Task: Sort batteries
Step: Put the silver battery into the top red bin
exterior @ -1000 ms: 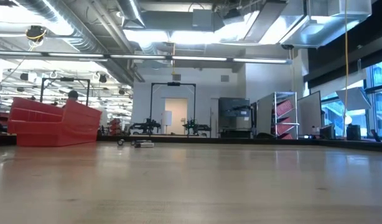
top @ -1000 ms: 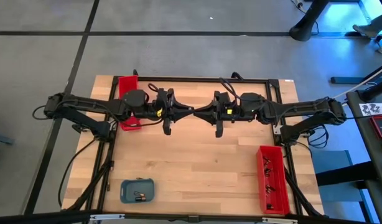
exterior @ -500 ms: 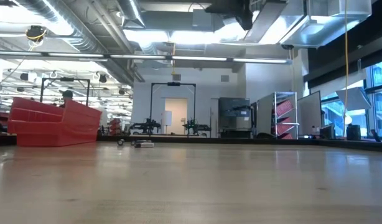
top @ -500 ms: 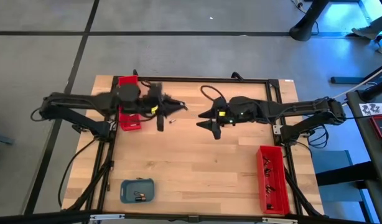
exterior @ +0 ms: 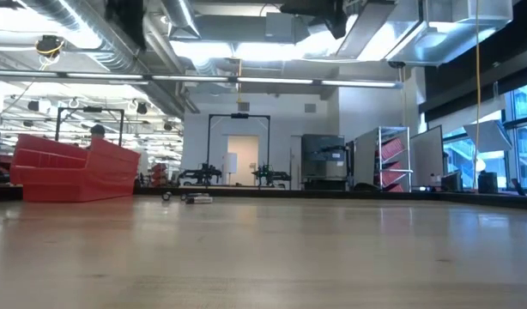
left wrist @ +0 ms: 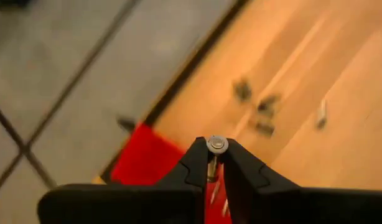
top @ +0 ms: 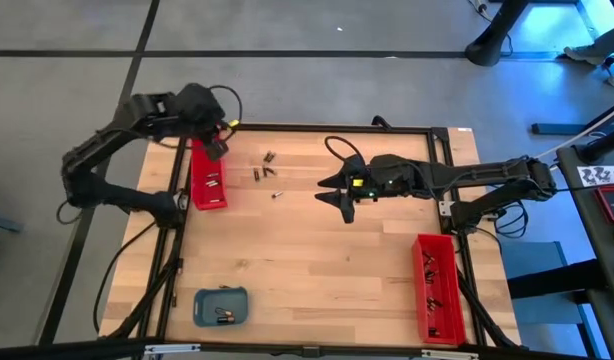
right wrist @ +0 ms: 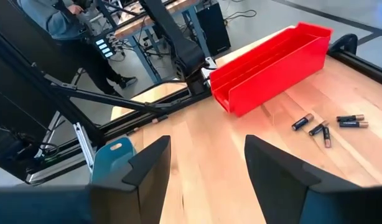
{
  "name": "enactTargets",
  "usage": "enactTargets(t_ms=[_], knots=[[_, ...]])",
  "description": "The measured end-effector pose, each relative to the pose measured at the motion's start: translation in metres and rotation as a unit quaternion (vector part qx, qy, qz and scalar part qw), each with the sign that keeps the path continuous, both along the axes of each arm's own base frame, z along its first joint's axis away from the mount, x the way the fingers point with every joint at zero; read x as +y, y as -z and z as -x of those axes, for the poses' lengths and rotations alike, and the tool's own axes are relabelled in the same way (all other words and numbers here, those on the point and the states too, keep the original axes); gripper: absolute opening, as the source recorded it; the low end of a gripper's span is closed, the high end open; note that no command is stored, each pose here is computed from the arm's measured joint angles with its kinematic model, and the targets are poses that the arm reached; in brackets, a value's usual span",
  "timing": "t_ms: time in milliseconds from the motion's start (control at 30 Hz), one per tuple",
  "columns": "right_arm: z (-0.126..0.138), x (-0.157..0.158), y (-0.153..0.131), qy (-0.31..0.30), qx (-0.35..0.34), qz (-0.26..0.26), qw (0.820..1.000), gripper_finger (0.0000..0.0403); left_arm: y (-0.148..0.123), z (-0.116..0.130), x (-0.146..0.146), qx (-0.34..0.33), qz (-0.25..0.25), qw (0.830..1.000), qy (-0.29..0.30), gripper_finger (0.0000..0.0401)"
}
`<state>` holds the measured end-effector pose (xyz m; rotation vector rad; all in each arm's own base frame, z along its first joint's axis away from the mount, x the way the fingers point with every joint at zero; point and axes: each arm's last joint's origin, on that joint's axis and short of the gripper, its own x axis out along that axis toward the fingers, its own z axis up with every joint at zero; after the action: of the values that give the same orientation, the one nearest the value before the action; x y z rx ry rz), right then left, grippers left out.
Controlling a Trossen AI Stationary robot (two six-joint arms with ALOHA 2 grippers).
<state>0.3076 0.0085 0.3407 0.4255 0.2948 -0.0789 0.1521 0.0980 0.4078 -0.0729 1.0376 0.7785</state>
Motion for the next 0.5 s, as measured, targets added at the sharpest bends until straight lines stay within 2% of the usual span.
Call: enactTargets(t_ms=[133,300,400,500], knots=[[-0.001,0.000,-0.002,0.000,-0.011,0.000,1.000,0.0205,0.043,0.007,0.028,0.055,0.078,0.995,-0.004,0.0020],[-0.001,0.000,-0.004,0.003,-0.021,-0.015,1.000,0.0205,0.107,0.025,0.054,0.135,0.142,0.980,-0.026,0.0021],[-0.001,0.001,-0.004,0.007,-0.021,-0.032,0.999,0.0205,0.137,0.036,0.063,0.161,0.165,0.972,-0.035,0.0020],[-0.001,0.003,-0.004,0.007,-0.021,-0.043,0.999,0.0205,0.158,0.040,0.069,0.161,0.159,0.973,-0.035,0.0020]])
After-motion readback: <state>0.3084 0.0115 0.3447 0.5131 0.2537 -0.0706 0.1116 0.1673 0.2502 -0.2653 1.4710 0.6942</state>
